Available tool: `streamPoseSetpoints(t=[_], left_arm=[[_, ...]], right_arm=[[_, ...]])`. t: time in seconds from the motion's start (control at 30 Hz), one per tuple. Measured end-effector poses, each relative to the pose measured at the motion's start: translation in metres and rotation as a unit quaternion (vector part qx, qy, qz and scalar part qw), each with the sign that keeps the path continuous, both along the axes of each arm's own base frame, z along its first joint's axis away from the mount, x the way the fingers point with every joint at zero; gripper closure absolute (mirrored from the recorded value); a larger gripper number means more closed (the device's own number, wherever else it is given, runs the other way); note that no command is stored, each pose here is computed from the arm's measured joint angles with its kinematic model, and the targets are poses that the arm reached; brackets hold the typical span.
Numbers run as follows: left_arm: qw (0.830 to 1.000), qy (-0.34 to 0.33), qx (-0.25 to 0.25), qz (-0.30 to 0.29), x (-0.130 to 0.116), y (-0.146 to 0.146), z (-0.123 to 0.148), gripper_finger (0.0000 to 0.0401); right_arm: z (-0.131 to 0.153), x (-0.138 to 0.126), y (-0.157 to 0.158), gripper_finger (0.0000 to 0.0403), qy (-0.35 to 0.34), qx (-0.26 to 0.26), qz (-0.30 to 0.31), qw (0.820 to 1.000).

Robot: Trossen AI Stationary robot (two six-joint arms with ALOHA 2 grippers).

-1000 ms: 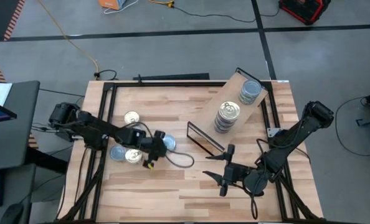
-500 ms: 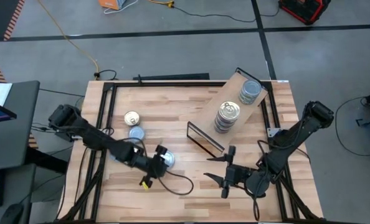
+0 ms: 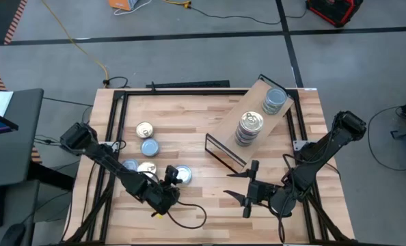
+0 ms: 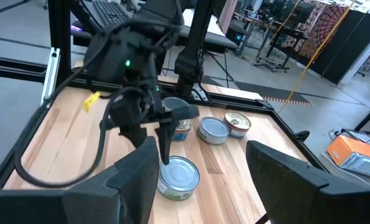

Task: Stack canned seafood by type on shelf
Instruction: Stack the green tuna can on the shelf

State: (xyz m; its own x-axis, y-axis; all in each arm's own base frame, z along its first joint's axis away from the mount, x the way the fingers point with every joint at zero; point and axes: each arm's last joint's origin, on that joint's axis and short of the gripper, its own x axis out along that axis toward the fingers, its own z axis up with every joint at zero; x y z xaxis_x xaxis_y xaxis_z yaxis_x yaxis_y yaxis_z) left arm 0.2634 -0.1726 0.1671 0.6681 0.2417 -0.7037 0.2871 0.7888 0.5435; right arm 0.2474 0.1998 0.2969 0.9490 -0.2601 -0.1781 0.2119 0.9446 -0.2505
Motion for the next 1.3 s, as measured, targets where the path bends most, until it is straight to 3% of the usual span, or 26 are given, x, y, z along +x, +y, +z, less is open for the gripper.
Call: streamPoseSetpoints(t=[0.1, 0.27, 0.57, 0.7, 0.93, 1.07, 1.3], left_arm=[[1.000, 0.022, 0.006, -0.006, 0.001, -0.001, -0.011, 0.0229], [0.996, 0.050, 0.077, -0.007, 0.001, 0.000, -0.030, 0.0237], [0.985, 0.029, 0.169, 0.000, -0.007, -0.013, -0.050, 0.0345], [0.987, 0.019, 0.159, 0.009, -0.010, -0.018, -0.052, 0.0393], [0.993, 0.015, 0.113, 0.020, -0.014, -0.021, -0.046, 0.0399], [0.997, 0.005, 0.075, 0.027, -0.007, -0.028, -0.027, 0.0398], [0.999, 0.045, 0.009, 0.026, 0.002, -0.021, -0.008, 0.0400]], right_arm=[[0.000, 0.000, 0.000, 0.0127, -0.001, 0.001, 0.000, 1.000], [0.000, 0.000, 0.000, 0.0127, -0.002, 0.002, 0.000, 1.000], [0.000, 0.000, 0.000, 0.0127, -0.002, 0.003, 0.000, 1.000], [0.000, 0.000, 0.000, 0.0127, -0.002, 0.003, 0.000, 1.000], [0.001, 0.003, -0.003, 0.0127, -0.006, 0.010, -0.007, 1.000], [-0.001, 0.005, -0.004, 0.0127, -0.005, 0.014, -0.012, 1.000], [0.000, 0.004, -0.003, 0.0127, -0.006, 0.015, -0.011, 1.000]])
